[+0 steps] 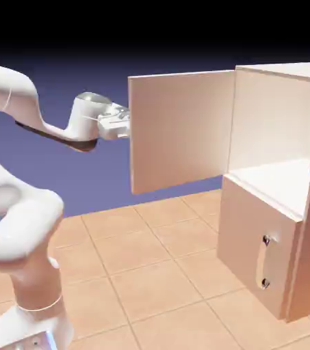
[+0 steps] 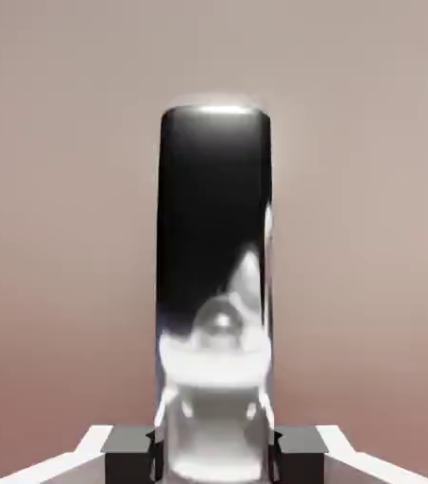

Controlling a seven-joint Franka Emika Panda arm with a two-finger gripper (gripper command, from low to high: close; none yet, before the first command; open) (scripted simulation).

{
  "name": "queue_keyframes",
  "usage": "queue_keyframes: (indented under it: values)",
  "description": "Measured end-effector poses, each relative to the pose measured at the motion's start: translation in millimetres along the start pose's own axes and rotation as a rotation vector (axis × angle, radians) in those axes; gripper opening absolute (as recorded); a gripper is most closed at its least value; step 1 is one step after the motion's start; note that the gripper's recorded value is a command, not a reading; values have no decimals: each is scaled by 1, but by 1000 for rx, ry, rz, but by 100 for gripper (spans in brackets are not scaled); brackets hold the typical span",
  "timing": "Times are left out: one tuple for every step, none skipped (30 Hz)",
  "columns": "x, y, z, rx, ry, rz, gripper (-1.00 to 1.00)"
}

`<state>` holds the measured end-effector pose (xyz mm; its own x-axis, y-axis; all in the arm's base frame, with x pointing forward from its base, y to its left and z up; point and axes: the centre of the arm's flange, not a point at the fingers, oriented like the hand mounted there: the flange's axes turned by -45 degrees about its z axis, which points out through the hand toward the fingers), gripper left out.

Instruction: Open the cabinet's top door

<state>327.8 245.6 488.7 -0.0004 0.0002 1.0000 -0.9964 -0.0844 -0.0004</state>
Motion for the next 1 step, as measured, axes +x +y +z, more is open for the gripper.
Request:
queue_keyframes:
  values:
    - [0,-3,-5,-21,0,0,-100]
